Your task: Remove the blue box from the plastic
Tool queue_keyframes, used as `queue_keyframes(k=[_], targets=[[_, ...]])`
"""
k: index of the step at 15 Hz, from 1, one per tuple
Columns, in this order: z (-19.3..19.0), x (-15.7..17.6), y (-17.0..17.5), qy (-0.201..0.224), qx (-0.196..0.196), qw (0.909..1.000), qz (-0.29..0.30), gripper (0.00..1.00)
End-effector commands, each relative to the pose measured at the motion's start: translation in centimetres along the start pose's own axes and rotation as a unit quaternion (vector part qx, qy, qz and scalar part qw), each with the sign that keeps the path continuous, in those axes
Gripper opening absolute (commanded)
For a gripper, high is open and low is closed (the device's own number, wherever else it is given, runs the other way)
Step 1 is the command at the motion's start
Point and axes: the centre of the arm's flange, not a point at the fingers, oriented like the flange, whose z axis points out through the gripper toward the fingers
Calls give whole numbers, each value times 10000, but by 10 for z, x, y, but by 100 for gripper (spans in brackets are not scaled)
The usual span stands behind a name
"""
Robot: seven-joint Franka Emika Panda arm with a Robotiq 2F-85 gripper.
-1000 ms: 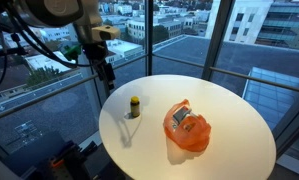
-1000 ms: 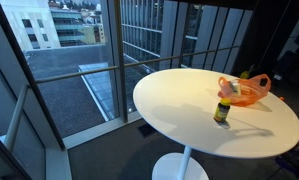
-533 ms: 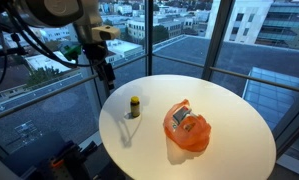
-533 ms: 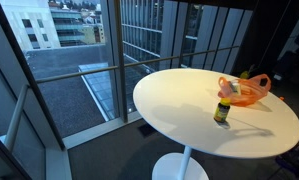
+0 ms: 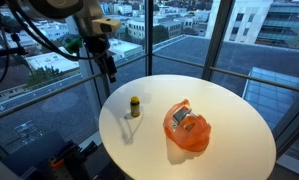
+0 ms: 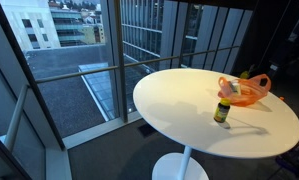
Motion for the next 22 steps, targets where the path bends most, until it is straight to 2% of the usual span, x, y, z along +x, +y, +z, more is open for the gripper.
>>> queue_keyframes(k=[1,6,16,22], targets=[[-14,19,-5,98,147,9995,255,100],[-23,47,1,155,128,9986,495,100],[-14,116,32,-323,33,9936,1086,100],[3,150,64,-510,34,9882,1447,100]])
